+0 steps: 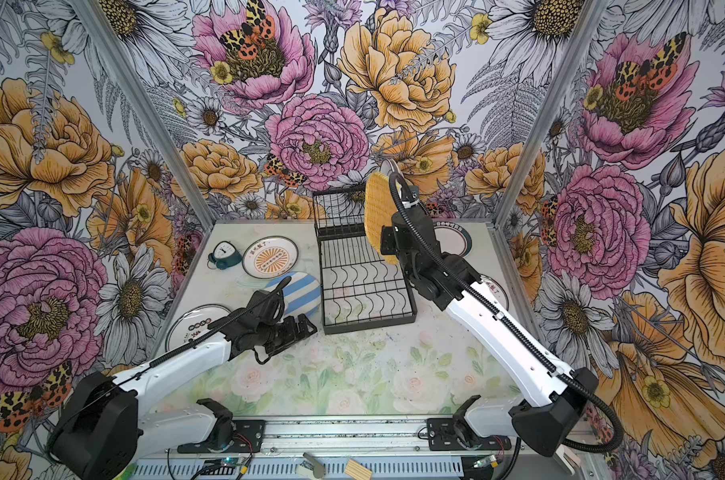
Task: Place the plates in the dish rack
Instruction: 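Lift the upright woven tray with the right gripper toward the rack's far end, then lower the woven tray into the rack slot beside the standing plates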
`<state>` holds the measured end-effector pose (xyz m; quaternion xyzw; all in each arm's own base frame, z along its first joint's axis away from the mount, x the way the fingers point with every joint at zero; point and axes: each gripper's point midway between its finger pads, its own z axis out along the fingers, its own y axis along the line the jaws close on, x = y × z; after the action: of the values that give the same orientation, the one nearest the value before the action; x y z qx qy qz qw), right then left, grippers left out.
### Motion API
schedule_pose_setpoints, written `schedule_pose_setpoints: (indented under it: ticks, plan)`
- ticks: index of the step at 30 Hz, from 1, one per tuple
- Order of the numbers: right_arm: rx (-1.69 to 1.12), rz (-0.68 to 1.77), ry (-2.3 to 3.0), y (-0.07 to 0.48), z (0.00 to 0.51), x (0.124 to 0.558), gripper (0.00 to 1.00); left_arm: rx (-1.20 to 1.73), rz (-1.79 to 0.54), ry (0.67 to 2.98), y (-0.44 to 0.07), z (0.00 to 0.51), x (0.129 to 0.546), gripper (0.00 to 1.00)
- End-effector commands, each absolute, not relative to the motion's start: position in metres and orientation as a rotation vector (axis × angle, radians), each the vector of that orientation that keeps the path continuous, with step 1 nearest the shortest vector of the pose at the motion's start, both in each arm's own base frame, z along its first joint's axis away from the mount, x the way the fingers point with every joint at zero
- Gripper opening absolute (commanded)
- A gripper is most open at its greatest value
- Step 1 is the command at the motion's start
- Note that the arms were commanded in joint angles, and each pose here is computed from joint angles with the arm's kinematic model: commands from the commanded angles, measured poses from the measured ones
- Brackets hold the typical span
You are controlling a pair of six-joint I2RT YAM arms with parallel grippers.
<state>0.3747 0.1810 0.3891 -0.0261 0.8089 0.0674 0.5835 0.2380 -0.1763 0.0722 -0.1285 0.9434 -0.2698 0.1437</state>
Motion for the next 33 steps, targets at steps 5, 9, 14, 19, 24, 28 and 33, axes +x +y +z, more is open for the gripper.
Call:
schedule_pose_setpoints:
  ticks: [5,9,14,19,24,28,33]
  plan:
    - [0.033,0.105,1.561,0.178,0.473,0.408,0.00,-0.337,-0.838,2.653,-0.187,0.089,0.259,0.99]
    - [0.057,0.063,1.511,0.176,0.474,0.423,0.00,-0.344,-0.835,2.654,-0.187,0.088,0.262,0.99]
    - [0.095,0.030,1.479,0.170,0.469,0.441,0.00,-0.356,-0.835,2.653,-0.186,0.087,0.263,0.99]
    - [0.113,0.028,1.477,0.169,0.463,0.458,0.00,-0.374,-0.834,2.654,-0.184,0.085,0.262,0.99]
    - [0.113,0.025,1.478,0.173,0.455,0.470,0.00,-0.396,-0.833,2.649,-0.182,0.084,0.260,0.99]
    - [0.108,0.007,1.479,0.177,0.449,0.479,0.00,-0.410,-0.833,2.650,-0.181,0.083,0.258,0.99]
    - [0.110,-0.022,1.476,0.179,0.444,0.488,0.00,-0.427,-0.834,2.648,-0.178,0.082,0.255,0.99]
